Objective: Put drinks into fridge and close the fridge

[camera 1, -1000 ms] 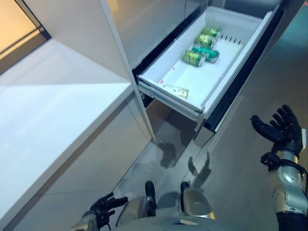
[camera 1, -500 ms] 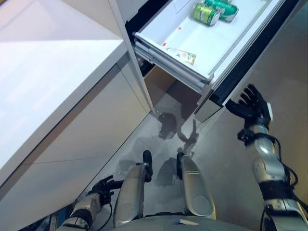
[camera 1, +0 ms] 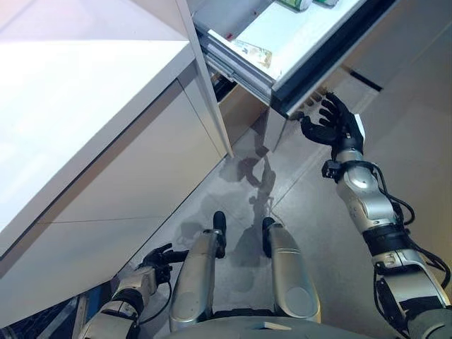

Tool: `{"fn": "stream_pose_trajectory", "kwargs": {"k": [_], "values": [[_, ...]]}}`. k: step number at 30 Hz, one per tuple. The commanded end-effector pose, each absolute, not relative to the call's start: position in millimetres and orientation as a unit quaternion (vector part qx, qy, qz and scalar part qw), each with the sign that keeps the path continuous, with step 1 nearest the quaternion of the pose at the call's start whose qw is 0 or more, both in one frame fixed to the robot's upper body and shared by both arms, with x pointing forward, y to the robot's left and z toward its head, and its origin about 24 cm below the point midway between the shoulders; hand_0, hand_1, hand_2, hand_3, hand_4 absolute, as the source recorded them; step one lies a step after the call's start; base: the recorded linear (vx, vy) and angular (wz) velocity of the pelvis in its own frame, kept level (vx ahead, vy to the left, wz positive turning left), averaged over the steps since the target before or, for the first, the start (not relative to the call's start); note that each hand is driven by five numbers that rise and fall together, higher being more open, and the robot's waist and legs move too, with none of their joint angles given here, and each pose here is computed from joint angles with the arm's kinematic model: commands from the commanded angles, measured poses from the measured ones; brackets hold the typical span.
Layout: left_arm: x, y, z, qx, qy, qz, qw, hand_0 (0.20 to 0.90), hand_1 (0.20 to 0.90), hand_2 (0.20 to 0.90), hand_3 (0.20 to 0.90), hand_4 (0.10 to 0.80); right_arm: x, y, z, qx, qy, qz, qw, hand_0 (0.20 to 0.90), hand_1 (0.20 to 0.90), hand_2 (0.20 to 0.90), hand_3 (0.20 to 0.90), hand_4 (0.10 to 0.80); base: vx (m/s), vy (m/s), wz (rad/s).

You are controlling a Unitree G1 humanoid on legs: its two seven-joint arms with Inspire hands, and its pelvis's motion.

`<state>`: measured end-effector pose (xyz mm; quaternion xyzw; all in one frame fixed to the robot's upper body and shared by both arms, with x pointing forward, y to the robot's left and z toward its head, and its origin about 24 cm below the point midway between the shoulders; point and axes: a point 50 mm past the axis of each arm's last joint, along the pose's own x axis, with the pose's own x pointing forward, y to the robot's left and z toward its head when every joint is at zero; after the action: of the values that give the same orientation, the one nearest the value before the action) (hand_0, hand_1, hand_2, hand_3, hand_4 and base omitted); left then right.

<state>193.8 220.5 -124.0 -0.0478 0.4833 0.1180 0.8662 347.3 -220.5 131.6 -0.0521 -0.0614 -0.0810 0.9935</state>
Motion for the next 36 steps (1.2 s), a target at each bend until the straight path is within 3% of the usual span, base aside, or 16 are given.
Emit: {"fn": "stream_pose_trajectory", "kwargs": {"k": [1,11,20,30,36], "values": [[177.7,226.6,-129.7,-0.022,0.507,0.116,0.854,0.900,0.900,0.900,0.900,0.800,357.4,-130.3,217.2,-0.049,-0.237,0.084,0.967,0.900,0.900,0.900,0.900,0.800,0.092,0.027,0.15],[184.8,214.6,-128.5,-0.021,0.506,0.084,0.858,0.900,0.900,0.900,0.900,0.800,363.5,-60.9,249.3,-0.068,-0.250,0.172,0.950,0.900,0.900,0.900,0.900,0.800,0.034,0.021,0.09],[197.7,209.3,-121.3,-0.024,0.474,0.058,0.878,0.900,0.900,0.900,0.900,0.800,371.2,-44.5,267.0,-0.072,-0.268,0.150,0.949,0.900,0.900,0.900,0.900,0.800,-0.047,0.009,0.15],[189.2,215.9,-123.7,-0.012,0.473,0.090,0.876,0.900,0.900,0.900,0.900,0.800,377.7,-109.8,260.0,-0.021,-0.277,-0.028,0.960,0.900,0.900,0.900,0.900,0.800,0.007,0.002,0.07],[163.3,225.6,-132.9,-0.014,0.494,0.130,0.860,0.900,0.900,0.900,0.900,0.800,351.7,-181.2,151.7,-0.034,-0.153,-0.103,0.982,0.900,0.900,0.900,0.900,0.800,0.048,0.018,0.00]]}}
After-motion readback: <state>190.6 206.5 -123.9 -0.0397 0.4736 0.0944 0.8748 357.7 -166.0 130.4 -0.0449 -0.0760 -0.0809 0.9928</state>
